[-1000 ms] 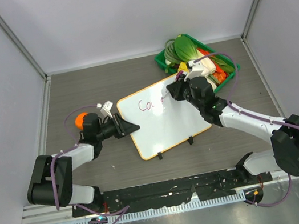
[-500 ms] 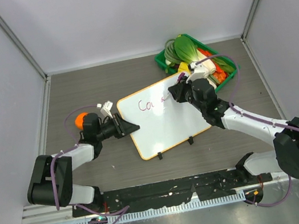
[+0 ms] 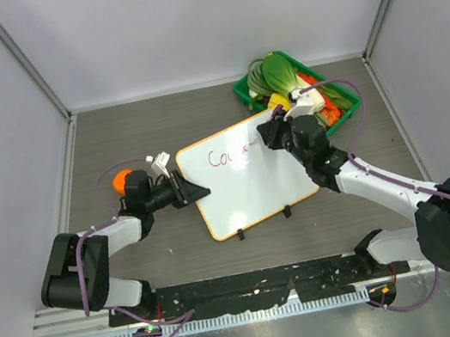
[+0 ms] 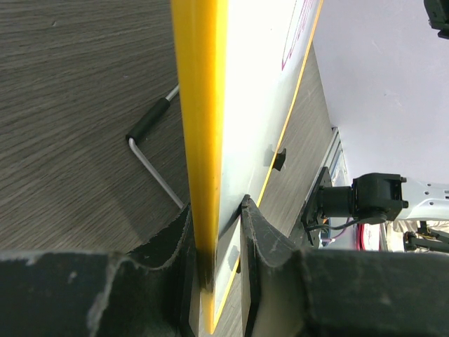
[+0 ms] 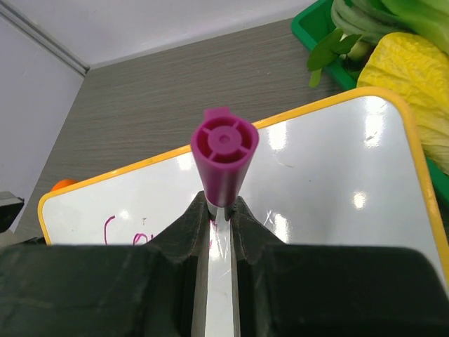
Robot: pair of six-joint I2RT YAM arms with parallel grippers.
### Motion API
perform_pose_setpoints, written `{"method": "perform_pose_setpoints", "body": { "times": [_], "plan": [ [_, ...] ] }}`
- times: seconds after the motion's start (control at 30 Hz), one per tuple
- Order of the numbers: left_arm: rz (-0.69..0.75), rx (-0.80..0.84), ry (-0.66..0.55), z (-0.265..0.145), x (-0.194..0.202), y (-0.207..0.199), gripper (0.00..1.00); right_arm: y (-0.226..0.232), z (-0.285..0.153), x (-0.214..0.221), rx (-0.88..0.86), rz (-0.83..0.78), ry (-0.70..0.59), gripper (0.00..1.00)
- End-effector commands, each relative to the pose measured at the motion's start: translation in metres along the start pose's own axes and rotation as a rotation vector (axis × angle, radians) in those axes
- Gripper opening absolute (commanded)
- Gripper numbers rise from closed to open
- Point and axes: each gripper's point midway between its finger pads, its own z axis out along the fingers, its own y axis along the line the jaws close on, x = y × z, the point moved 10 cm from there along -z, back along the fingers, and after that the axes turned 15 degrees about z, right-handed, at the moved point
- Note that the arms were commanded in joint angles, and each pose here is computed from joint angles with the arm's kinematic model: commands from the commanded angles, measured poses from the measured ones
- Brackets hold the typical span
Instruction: Write a sentence on the whiteboard
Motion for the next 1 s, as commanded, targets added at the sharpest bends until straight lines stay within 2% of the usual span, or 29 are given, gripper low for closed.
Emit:
{"method": "perform_pose_setpoints", "body": {
  "times": [0.0,0.4,0.97],
  "plan": [
    [0.014,-0.217,0.066,0.0,0.022,0.025,0.0,0.017,-0.003,-0.034,-0.026,0.029,-0.133,0.01],
    [0.012,-0.216,0.068,0.0,0.022,0.025,0.0,0.006,0.011,-0.023,-0.021,0.034,-0.053,0.01],
    [0.012,-0.216,0.068,0.0,0.022,0.025,0.0,-0.008,0.002,-0.005,-0.012,0.007,0.043,0.01]
  ]
}}
